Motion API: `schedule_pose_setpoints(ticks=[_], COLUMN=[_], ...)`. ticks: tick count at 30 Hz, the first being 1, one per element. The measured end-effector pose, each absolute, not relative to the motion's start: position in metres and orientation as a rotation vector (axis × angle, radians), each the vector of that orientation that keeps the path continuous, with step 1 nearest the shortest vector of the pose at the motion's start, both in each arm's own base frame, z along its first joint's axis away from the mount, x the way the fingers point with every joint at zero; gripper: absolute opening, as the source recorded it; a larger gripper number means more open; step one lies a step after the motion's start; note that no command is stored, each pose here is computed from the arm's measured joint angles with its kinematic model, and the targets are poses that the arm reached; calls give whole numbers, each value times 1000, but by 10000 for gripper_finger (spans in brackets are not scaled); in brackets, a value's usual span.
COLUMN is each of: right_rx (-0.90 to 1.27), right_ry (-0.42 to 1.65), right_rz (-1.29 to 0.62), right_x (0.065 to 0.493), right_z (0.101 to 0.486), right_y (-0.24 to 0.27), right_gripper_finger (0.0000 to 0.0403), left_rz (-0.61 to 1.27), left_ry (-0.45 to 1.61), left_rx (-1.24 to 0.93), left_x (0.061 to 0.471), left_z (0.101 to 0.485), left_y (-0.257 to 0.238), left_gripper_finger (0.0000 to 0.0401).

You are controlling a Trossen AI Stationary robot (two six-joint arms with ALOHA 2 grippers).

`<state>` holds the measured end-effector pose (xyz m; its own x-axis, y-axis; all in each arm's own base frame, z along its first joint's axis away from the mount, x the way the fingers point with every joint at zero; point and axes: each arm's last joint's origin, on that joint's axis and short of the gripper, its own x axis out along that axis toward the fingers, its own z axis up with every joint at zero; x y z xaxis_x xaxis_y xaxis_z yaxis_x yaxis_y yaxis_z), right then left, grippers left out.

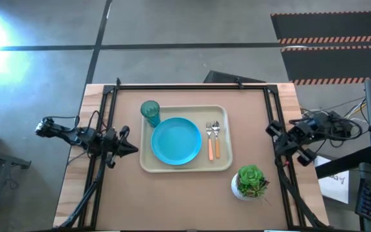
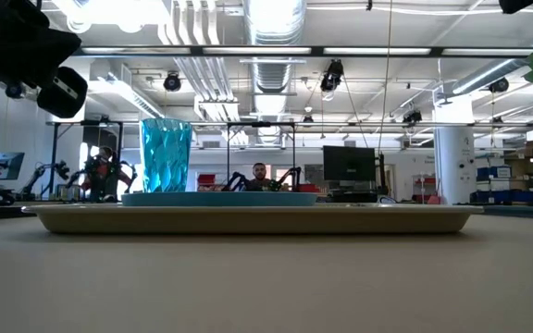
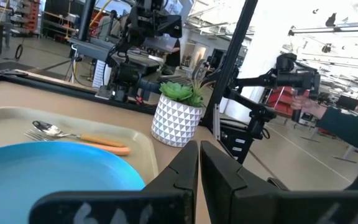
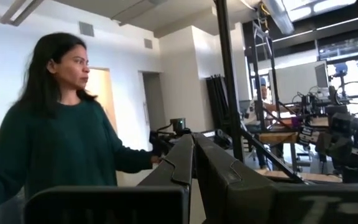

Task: Pick and place plate/cup/fork/spoon on tray
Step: Return to Home Position

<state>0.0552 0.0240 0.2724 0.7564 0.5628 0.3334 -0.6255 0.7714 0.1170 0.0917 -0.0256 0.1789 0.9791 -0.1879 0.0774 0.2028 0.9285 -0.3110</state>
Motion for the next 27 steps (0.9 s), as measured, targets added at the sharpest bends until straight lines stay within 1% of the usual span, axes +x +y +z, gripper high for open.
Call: schedule_pose_setpoints(ticks=[3,6,10,14,27], right_rx=[247,250,249,301,321], right_ry=[-300,-353,-405,-443,-435], right_rz=[644,653,679,703,697], right_x=[59,63,72,77,77], right_z=[268,260,239,216,217], right_y=[24,25,28,29,29], right_gripper_finger=[9,9,9,9,9], left_rz=[-200,-200,-200,-200,-200], left_ry=[-47,-45,-46,-46,-39], left_rx=[-323,-323,-319,-319,-321], left_x=[92,92,92,92,92], left_z=[179,179,179,179,177], left_y=[-26,-26,-26,-26,-26], left_gripper_finger=[0,0,0,0,0])
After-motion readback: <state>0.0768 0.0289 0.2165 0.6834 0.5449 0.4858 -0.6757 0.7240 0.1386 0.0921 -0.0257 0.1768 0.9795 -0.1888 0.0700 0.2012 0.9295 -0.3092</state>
